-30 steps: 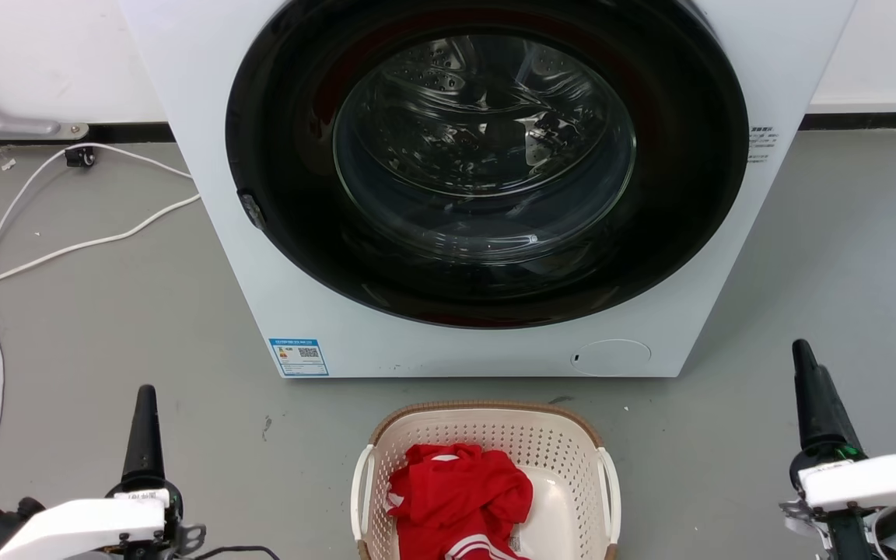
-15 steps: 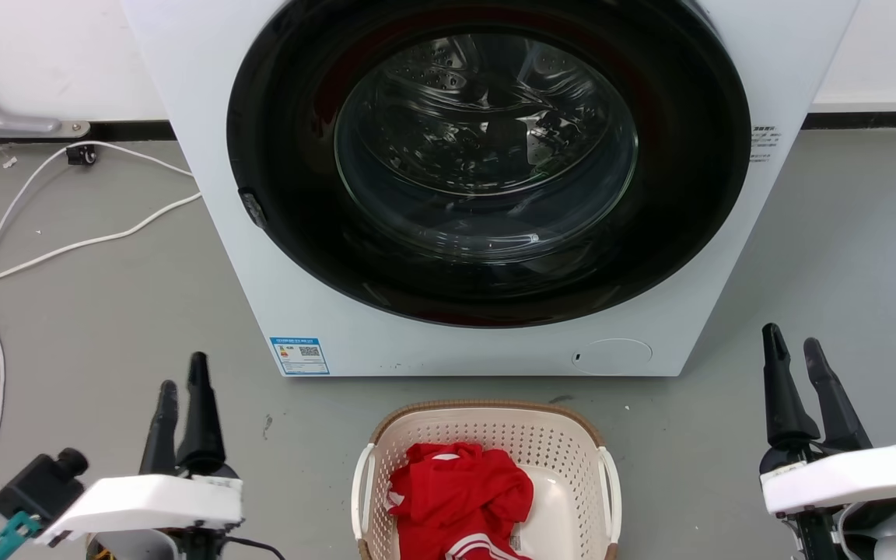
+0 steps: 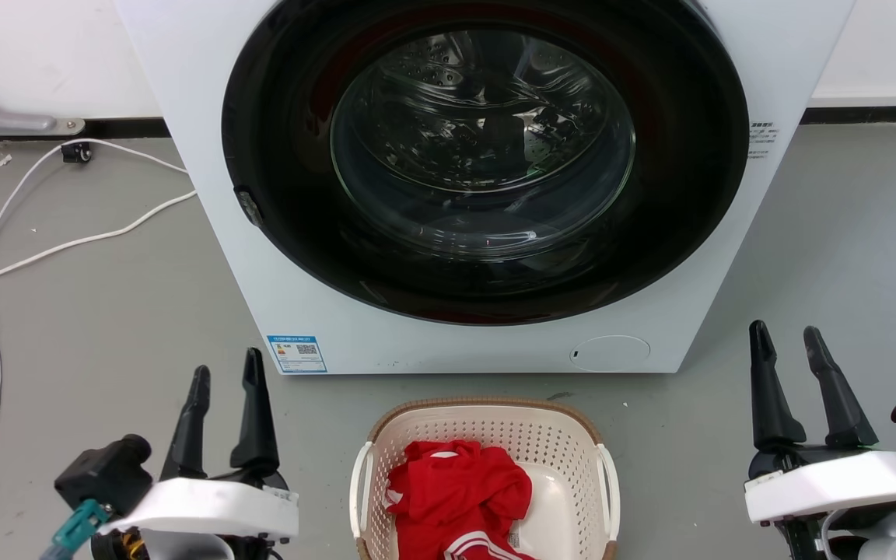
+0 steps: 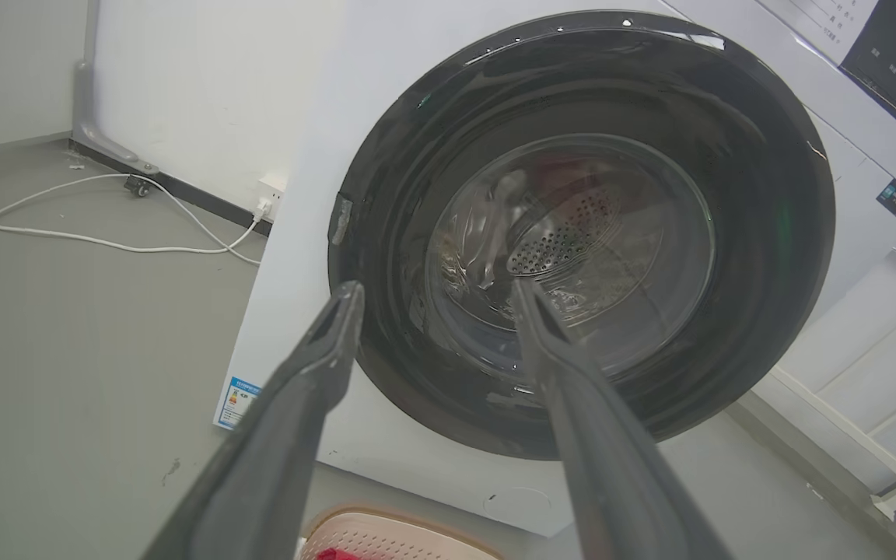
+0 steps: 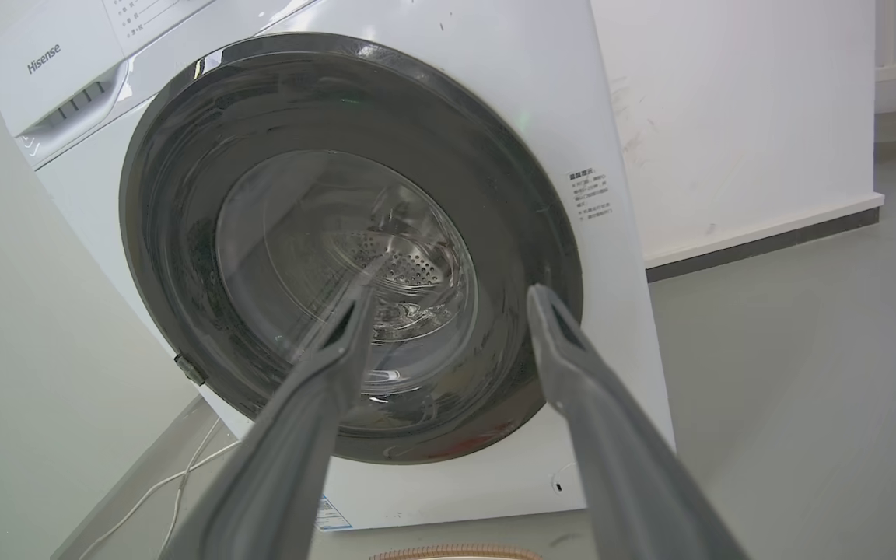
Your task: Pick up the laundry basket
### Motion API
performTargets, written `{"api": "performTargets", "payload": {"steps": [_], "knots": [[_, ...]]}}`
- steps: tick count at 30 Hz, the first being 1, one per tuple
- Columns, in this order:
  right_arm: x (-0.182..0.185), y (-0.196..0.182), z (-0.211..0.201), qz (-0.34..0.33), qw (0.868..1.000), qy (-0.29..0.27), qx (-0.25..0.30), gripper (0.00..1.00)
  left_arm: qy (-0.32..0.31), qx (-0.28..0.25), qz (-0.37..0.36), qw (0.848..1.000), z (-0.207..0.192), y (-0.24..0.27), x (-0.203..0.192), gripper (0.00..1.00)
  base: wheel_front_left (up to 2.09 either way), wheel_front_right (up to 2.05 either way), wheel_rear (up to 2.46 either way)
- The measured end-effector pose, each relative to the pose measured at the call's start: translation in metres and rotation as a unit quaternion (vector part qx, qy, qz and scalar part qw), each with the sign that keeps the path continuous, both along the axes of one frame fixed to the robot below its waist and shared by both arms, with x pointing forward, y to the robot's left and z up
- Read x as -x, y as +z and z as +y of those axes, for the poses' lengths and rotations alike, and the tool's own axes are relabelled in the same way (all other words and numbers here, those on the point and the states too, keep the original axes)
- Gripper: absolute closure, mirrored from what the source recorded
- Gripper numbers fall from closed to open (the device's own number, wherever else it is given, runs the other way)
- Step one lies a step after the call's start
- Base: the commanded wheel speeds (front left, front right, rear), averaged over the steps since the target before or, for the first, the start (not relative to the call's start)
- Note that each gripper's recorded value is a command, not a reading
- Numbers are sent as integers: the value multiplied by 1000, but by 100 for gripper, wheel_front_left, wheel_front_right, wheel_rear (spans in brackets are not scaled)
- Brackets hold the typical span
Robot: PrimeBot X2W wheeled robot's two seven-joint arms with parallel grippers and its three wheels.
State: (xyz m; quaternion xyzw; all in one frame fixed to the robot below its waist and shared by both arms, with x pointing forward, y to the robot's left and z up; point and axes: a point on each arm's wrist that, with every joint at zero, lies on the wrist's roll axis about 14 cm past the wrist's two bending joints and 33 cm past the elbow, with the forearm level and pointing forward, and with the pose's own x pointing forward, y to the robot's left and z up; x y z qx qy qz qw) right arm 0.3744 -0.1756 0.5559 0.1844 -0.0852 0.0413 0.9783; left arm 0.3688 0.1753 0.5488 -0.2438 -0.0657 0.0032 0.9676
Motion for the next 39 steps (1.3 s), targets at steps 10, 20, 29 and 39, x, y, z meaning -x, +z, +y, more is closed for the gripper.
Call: {"api": "performTargets", "payload": {"steps": [10,20,29,39], "knots": [[4,-10,-8,9,999,-17,41,0,1,-73,14,997,-7,-10,3,0,0,0,0],[6,-25,-6,25,995,-16,91,0,-36,-153,2,988,-30,-11,7,0,0,0,0],[8,-35,-5,34,991,-16,128,0,-74,-185,-8,980,-48,-17,11,0,0,0,0],[9,-34,-4,26,985,-15,171,0,-93,-218,-17,971,-60,-21,17,0,0,0,0]]}}
